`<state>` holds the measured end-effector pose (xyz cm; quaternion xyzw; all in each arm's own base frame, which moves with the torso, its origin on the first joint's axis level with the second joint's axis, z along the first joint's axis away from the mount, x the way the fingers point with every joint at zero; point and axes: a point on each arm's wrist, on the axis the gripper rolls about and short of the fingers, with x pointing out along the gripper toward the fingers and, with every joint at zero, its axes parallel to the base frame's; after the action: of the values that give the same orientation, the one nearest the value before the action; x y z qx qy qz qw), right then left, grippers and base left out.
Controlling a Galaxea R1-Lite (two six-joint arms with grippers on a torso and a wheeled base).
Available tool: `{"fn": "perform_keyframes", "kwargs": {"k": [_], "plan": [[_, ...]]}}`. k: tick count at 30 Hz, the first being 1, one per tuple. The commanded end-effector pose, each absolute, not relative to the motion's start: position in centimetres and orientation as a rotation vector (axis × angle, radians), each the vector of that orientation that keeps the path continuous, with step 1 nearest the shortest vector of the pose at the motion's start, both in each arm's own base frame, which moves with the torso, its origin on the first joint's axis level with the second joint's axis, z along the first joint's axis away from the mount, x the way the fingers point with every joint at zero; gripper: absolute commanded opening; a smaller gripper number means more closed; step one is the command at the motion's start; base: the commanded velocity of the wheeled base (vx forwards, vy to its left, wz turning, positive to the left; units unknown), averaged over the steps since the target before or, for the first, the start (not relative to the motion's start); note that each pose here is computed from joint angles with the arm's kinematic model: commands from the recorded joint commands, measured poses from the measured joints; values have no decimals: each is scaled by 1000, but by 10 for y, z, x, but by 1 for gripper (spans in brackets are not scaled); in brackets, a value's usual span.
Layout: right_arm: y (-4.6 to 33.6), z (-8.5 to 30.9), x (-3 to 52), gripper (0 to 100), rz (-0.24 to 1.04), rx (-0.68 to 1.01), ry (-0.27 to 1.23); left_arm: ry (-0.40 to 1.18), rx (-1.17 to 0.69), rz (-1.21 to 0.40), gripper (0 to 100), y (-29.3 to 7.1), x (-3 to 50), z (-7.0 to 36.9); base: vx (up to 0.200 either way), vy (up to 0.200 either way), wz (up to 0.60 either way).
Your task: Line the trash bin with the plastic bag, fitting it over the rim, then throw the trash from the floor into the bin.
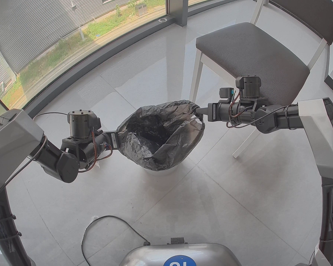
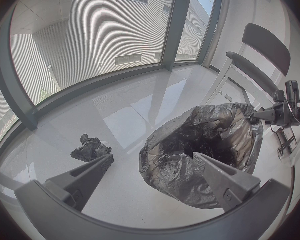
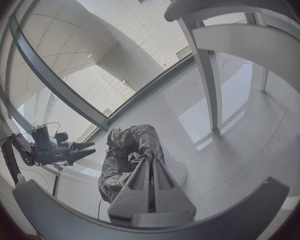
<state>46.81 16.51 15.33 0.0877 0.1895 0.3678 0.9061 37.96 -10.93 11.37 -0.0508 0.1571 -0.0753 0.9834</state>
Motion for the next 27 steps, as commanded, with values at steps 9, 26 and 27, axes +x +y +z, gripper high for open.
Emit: {"fn": "perform_keyframes", "kwargs": {"k": [9,26,27], "plan": [[165,157,490,0,755,177,324,299,-107,-156,100,-105,361,129,0,0,0],[169,102,505,0,742,186,419,299,-112,-152,100,-102,354,132,0,0,0],[169,103,505,0,742,186,416,299,-110,-152,100,-102,354,132,0,0,0]]}}
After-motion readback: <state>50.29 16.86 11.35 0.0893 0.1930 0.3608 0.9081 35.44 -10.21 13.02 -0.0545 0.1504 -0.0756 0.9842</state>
